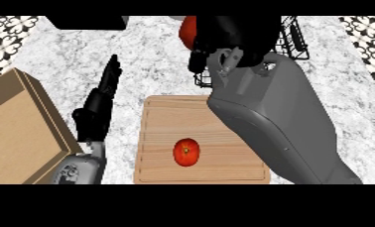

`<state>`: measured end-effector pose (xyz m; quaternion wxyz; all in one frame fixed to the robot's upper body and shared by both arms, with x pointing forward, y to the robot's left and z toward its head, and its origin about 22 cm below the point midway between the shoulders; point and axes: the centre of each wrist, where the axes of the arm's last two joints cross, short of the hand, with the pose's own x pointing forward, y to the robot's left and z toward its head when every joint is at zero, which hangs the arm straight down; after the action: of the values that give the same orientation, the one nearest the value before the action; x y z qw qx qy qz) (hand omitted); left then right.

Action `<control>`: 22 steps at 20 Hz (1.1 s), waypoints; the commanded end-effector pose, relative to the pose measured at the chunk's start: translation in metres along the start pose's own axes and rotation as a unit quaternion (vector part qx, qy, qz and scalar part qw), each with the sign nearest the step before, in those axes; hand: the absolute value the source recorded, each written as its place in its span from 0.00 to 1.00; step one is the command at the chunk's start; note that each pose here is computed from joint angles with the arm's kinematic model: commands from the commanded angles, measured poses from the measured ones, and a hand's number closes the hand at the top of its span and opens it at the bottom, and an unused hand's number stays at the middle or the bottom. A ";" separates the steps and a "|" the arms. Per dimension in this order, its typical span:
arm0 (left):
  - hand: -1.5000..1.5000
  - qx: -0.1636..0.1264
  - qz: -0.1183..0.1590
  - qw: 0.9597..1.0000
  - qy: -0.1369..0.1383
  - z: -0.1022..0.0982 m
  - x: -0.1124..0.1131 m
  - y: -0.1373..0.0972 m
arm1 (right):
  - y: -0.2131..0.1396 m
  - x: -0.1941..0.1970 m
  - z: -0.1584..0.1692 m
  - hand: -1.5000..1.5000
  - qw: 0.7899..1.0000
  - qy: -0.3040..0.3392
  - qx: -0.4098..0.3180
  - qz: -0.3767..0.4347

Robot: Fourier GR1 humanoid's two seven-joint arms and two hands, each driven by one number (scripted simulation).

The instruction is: Pick the bell pepper from the cutting board and place it in the tiered basket

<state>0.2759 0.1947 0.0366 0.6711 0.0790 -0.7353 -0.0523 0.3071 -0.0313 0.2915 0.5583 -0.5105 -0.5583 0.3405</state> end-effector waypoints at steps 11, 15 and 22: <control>0.50 -0.005 -0.003 1.000 -0.002 0.009 -0.006 0.007 | 0.012 -0.004 -0.072 1.00 0.991 0.121 -0.023 0.057; 0.50 0.003 0.001 1.000 -0.003 0.000 -0.005 0.005 | 0.027 -0.036 -0.096 1.00 0.989 0.123 -0.021 0.082; 0.50 0.016 -0.005 1.000 -0.012 -0.007 -0.004 0.005 | 0.035 -0.055 -0.099 0.00 0.979 0.194 -0.004 -0.069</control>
<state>0.2760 0.2008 0.0351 0.6650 0.0863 -0.7402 -0.0494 0.4008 -0.0884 0.2690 0.6198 -0.5599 -0.4741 0.2786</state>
